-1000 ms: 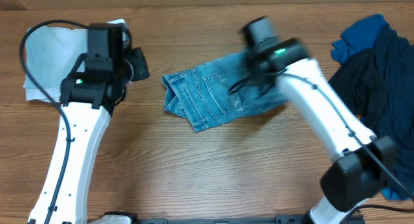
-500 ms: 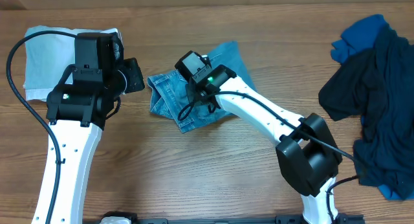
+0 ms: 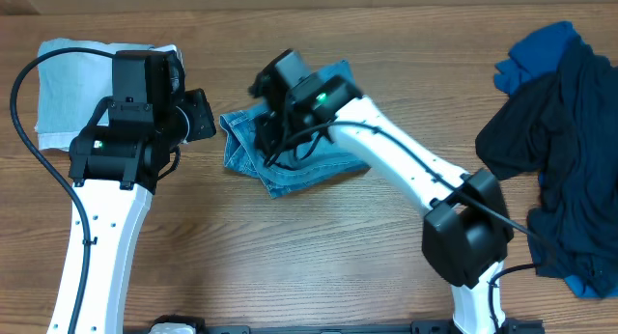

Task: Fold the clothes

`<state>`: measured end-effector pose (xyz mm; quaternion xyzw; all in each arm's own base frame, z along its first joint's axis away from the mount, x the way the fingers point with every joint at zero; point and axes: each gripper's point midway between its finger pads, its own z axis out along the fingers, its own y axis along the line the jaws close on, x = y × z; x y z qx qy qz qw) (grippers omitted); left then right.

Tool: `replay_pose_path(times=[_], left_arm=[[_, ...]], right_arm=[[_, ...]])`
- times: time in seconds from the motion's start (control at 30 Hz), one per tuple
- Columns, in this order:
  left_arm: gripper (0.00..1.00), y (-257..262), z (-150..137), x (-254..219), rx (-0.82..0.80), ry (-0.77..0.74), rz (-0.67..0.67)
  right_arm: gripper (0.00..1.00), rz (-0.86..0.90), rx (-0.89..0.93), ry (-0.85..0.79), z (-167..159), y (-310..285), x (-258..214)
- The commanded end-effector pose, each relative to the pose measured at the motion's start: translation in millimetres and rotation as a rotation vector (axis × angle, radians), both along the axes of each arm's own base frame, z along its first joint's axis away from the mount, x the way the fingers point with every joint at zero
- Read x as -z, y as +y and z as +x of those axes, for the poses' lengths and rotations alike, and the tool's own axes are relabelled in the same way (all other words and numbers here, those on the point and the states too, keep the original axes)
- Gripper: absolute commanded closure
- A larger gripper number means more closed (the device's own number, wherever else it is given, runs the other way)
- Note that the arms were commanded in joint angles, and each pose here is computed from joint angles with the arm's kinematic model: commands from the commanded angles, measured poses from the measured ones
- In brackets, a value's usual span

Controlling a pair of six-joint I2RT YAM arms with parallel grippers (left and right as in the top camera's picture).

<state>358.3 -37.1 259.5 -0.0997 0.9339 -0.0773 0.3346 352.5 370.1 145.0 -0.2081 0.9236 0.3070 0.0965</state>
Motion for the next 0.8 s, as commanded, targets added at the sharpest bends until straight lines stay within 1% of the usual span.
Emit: replay_pose_path(times=[0.0,0.03,0.1,0.17,0.2,0.23,0.37,0.43,0.5,0.57,0.6,0.67,0.73,0.77], left_arm=[[0.95,-0.3,-2.9,-9.9,0.015,-0.029,-0.002],[0.95,-0.4,-3.0,-9.9,0.015,-0.028,-0.002],[0.95,-1.4,-3.1,-9.9,0.019,-0.028,-0.006],[0.95,-3.4,-3.4,-9.9,0.027,-0.027,-0.016],[0.95,-3.4,-3.5,-9.9,0.027,-0.027,-0.015],[0.94,-3.8,-3.5,-9.9,0.028,-0.027,-0.016],[0.94,-4.8,-4.1,-7.9,0.033,-0.021,-0.02],[0.95,-4.8,-4.7,-3.7,0.033,-0.008,-0.019],[0.95,-4.9,-5.0,-1.4,0.036,0.001,-0.017],[0.95,-8.8,-4.2,2.0,0.076,0.009,-0.012],[0.95,-10.0,-4.1,6.8,0.08,0.022,-0.013],[0.96,-20.6,-3.6,32.8,0.114,0.07,-0.009],[0.96,-59.1,-3.3,68.3,0.284,0.09,-0.026],[0.96,-82.0,-4.7,83.8,0.386,0.087,-0.007]], right_arm=[[0.96,0.082,0.09,-0.142,39.9,-39.9,-68.2],[0.96,0.075,0.107,-0.132,46.8,-45.4,-59.1],[0.96,0.039,0.116,-0.092,50.5,-47.3,-27.3],[0.96,0.004,0.149,0.011,46.3,-46.0,11.0],[0.96,-0.001,0.139,0.048,40.7,-43.2,24.0],[0.96,-0.01,0.111,0.105,27.0,-36.6,40.5],[0.96,-0.101,0.044,0.2,-12.6,-19.5,77.1],[0.96,-0.163,0.069,0.253,-24.1,-20.8,93.9],[0.96,-0.122,0.047,0.322,-36.6,-14.9,89.2],[0.96,-0.087,0.002,0.307,-37.9,-12.0,75.9],[0.96,-0.072,-0.005,0.278,-32.1,-14.3,63.5],[0.96,-0.067,0.057,0.185,-9.4,-34.1,24.1],[0.96,-0.092,0.138,0.093,2.8,-67.6,-15.7],[0.96,-0.129,0.169,0.08,-0.2,-84.2,-26.5]])
